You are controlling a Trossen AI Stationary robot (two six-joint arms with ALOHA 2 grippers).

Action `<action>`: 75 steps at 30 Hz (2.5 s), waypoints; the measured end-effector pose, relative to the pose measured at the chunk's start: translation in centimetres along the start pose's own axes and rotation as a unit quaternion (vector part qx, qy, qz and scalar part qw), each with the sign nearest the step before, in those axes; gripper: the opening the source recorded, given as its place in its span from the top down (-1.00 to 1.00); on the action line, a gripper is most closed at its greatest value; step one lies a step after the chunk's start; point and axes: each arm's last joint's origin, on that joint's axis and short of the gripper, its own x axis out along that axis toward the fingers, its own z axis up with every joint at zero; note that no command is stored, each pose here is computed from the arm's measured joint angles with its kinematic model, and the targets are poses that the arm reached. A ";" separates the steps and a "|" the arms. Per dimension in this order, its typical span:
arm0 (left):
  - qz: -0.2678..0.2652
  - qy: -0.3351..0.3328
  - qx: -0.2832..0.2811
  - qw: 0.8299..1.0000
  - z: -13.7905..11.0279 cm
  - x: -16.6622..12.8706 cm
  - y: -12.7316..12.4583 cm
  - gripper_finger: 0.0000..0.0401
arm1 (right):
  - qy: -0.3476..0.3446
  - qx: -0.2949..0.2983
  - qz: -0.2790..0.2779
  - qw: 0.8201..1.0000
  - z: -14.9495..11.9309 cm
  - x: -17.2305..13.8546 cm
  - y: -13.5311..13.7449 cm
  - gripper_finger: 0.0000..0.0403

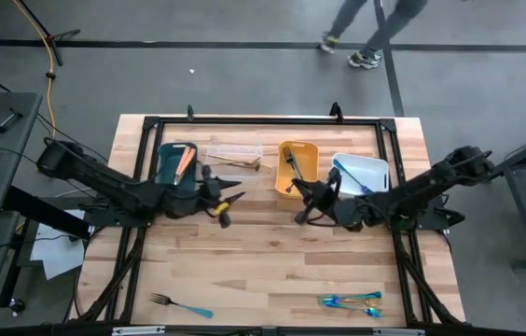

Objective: Sort silverware by color (type)

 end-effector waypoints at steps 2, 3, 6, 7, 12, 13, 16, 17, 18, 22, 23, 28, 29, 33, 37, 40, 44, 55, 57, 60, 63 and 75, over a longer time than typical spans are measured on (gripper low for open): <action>-0.007 -0.027 -0.009 1.000 0.0 -1.2 0.5 0.30 | 0.000 -0.012 -0.009 1.000 0.1 -0.4 0.1 0.99; -0.010 -0.039 -0.013 0.999 -0.1 -1.7 0.8 0.30 | -0.001 -0.012 -0.010 1.000 0.1 -0.6 0.1 0.99; -0.021 -0.060 -0.014 0.998 -0.5 -3.0 1.5 0.30 | 0.000 -0.014 -0.010 1.000 0.1 -0.6 0.2 0.99; -0.024 -0.066 -0.015 0.997 -0.6 -3.4 1.7 0.30 | 0.000 -0.013 -0.010 1.000 0.1 -0.6 0.1 1.00; -0.027 -0.073 -0.018 0.997 -0.8 -4.0 2.2 0.30 | 0.001 -0.013 -0.012 1.000 0.1 -0.4 0.0 1.00; -0.027 -0.075 -0.020 0.997 -0.7 -4.0 2.2 0.30 | 0.000 -0.013 -0.010 1.000 0.1 -0.4 0.0 1.00; -0.027 -0.073 -0.018 0.997 -0.7 -4.0 2.2 0.30 | 0.000 -0.013 -0.010 1.000 0.1 -0.4 0.0 1.00; -0.027 -0.073 -0.018 0.997 -0.7 -4.0 2.2 0.30 | 0.000 -0.013 -0.009 1.000 0.1 -0.4 0.0 1.00; -0.027 -0.073 -0.018 0.997 -0.7 -4.0 2.2 0.30 | 0.000 -0.013 -0.010 1.000 0.1 -0.4 0.0 1.00; -0.027 -0.073 -0.018 0.997 -0.7 -4.0 2.2 0.30 | 0.000 -0.013 -0.004 1.000 0.1 -0.4 0.0 1.00; -0.027 -0.073 -0.018 0.997 -0.7 -4.0 2.2 0.30 | 0.001 -0.013 -0.001 1.000 0.1 -0.3 0.0 1.00; -0.027 -0.073 -0.018 0.997 -0.7 -4.0 2.2 0.30 | 0.003 -0.004 0.018 1.000 0.0 0.2 -0.2 1.00; -0.027 -0.073 -0.018 0.997 -0.7 -4.0 2.2 0.30 | 0.005 0.000 0.021 1.000 0.0 0.3 -0.2 1.00; -0.027 -0.073 -0.018 0.997 -0.7 -4.0 2.2 0.30 | 0.009 0.000 0.021 1.000 -0.1 0.4 -0.3 1.00; -0.027 -0.073 -0.018 0.997 -0.7 -4.0 2.2 0.30 | 0.009 -0.001 0.021 1.000 -0.1 0.4 -0.3 1.00; -0.027 -0.073 -0.018 0.997 -0.7 -4.0 2.2 0.30 | 0.010 -0.001 0.025 1.000 -0.1 0.4 -0.3 1.00; -0.027 -0.073 -0.018 0.997 -0.7 -4.0 2.2 0.30 | 0.010 -0.002 0.025 1.000 -0.1 0.4 -0.3 1.00; -0.027 -0.073 -0.018 0.997 -0.7 -4.0 2.2 0.30 | 0.010 -0.002 0.033 0.999 -0.1 0.4 -0.3 1.00; -0.027 -0.073 -0.018 0.997 -0.7 -4.0 2.2 0.30 | 0.011 -0.003 0.035 0.999 -0.1 0.4 -0.3 1.00; -0.027 -0.073 -0.018 0.997 -0.7 -4.0 2.2 0.30 | 0.011 -0.003 0.035 0.999 -0.1 0.4 -0.3 1.00; -0.027 -0.073 -0.018 0.997 -0.7 -4.0 2.2 0.30 | 0.011 -0.003 0.035 0.999 -0.1 0.4 -0.3 1.00; -0.027 -0.073 -0.018 0.997 -0.7 -4.0 2.2 0.30 | 0.011 -0.002 0.037 0.999 -0.1 0.4 -0.2 1.00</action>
